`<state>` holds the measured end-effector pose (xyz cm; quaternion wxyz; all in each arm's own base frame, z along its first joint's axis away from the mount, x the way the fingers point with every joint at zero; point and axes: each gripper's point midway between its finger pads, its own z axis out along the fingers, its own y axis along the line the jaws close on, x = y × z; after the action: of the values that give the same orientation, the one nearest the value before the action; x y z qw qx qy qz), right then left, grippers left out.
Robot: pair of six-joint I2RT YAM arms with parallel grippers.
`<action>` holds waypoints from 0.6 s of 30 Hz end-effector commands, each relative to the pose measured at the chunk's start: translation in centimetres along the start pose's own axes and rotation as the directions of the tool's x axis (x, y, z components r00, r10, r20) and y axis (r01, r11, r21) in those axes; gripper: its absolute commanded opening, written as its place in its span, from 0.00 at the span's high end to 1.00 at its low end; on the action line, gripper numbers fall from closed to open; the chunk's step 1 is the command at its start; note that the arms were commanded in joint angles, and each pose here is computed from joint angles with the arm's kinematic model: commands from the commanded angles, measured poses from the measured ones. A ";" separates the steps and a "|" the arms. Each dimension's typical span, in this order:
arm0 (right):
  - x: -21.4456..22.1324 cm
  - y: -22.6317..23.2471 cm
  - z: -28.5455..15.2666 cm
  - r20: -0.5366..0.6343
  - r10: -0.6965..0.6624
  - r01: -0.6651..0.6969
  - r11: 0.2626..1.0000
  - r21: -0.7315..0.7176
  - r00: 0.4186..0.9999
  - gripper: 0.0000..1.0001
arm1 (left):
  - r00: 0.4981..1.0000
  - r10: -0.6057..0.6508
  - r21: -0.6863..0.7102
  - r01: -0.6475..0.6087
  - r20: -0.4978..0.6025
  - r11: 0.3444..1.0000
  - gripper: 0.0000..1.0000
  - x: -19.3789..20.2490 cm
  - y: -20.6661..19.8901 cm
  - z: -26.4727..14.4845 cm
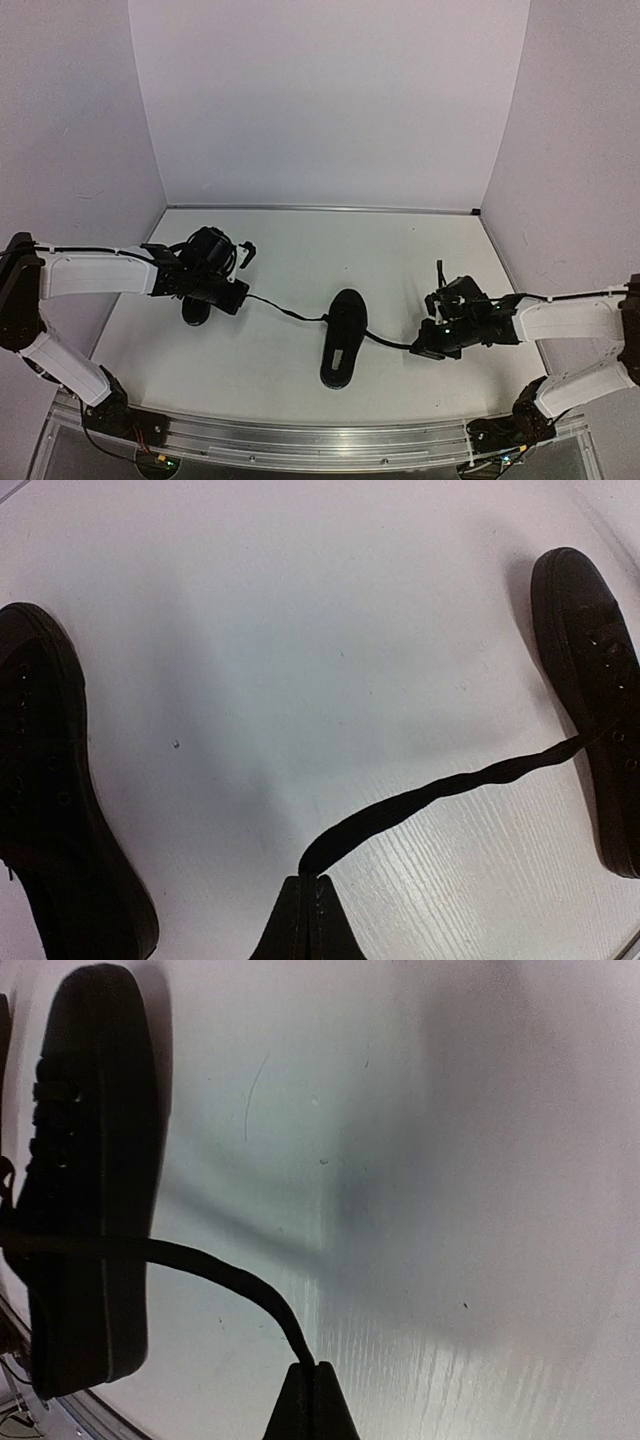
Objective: Tie the shoes
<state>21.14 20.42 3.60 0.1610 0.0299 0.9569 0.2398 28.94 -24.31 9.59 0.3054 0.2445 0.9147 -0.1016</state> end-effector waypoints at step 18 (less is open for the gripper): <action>-3.5 11.0 6.9 -0.026 -0.191 0.174 0.935 -0.308 0.981 1.00 | 0.991 -0.113 0.071 0.107 0.075 0.992 1.00 -1.7 -1.1 -0.7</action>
<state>26.11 31.17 2.89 0.1448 -0.0683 0.9255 0.3433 28.58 -25.16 9.46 0.3000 0.2210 0.9176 -0.1383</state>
